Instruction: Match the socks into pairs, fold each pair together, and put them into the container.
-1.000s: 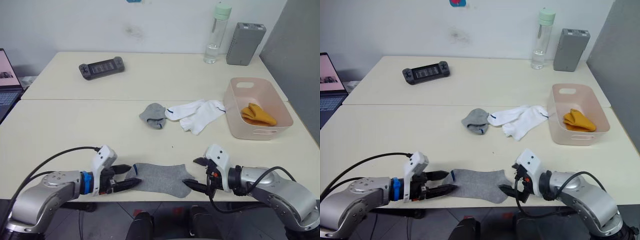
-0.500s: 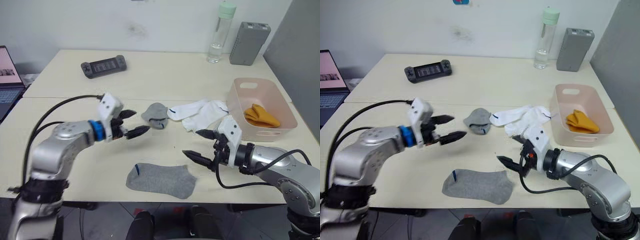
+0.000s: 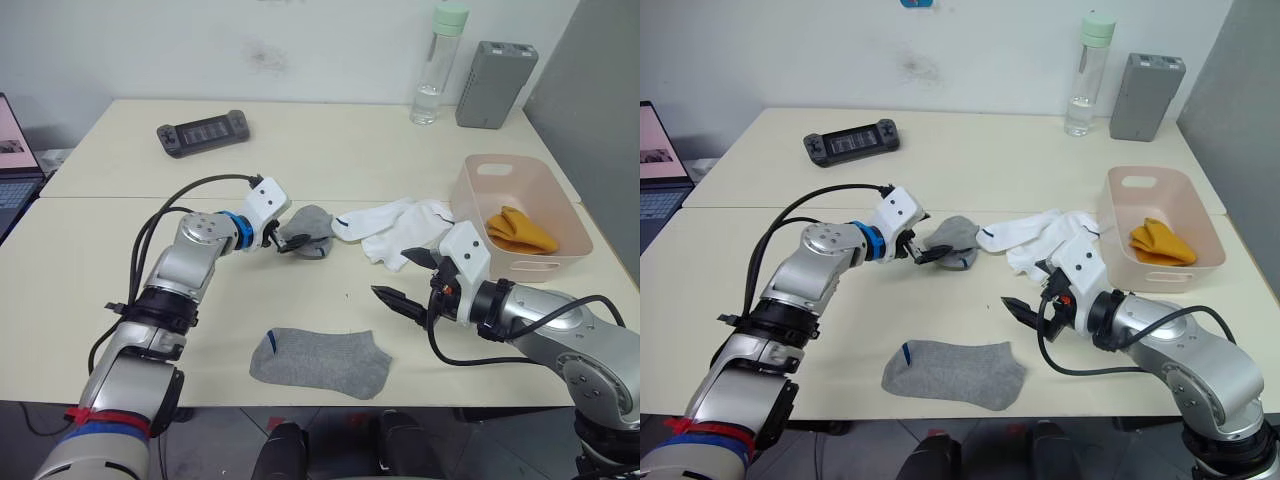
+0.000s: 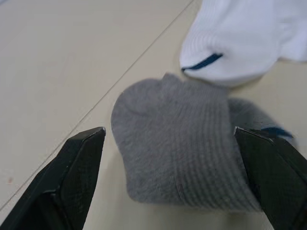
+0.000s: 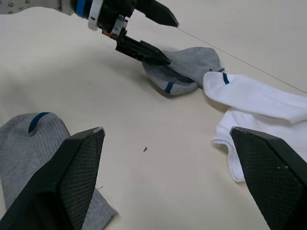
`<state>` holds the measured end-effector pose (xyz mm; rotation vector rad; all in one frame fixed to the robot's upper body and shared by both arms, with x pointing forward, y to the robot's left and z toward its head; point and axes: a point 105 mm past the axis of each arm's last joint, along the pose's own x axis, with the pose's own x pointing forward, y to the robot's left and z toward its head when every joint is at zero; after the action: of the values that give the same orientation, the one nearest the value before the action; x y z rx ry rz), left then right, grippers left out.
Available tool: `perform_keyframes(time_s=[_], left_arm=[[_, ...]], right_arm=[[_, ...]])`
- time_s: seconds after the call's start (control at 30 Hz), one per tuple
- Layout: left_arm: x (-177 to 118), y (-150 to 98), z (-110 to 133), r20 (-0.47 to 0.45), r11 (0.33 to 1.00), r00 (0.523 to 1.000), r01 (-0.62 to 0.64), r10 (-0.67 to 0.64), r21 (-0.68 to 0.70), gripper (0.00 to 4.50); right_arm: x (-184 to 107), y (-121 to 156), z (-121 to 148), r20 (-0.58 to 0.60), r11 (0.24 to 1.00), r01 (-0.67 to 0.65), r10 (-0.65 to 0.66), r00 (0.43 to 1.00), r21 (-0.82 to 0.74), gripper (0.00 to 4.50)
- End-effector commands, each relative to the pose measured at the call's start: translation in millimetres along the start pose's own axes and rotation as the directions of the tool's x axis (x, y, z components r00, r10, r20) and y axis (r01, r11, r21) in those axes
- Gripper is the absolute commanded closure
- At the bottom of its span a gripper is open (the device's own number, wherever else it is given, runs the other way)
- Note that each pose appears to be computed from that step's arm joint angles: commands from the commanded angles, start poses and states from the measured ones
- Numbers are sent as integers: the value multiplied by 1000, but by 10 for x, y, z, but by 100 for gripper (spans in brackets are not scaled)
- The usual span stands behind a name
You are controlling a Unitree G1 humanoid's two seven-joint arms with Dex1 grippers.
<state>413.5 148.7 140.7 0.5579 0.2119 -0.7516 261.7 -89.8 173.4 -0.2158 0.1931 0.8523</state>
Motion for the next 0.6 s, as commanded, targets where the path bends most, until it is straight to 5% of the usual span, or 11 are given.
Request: perform_keyframes(time_s=[0.03,0.1,0.47,0.6], left_arm=[[27,43,0,-2,998,1000,7,-7,70,2],[39,4,-110,-26,998,999,27,-25,65,2],[-51,28,-288,-29,1000,1000,-6,6,-8,332],[-88,130,-199,54,987,995,-73,82,-144,445]], right_arm=[[-25,44,106,33,999,-7,8,999,-38,0],[-26,49,109,32,999,-8,9,999,-37,0],[-10,43,129,26,999,-18,19,999,-42,0],[-7,46,126,23,999,-21,22,999,-46,0]])
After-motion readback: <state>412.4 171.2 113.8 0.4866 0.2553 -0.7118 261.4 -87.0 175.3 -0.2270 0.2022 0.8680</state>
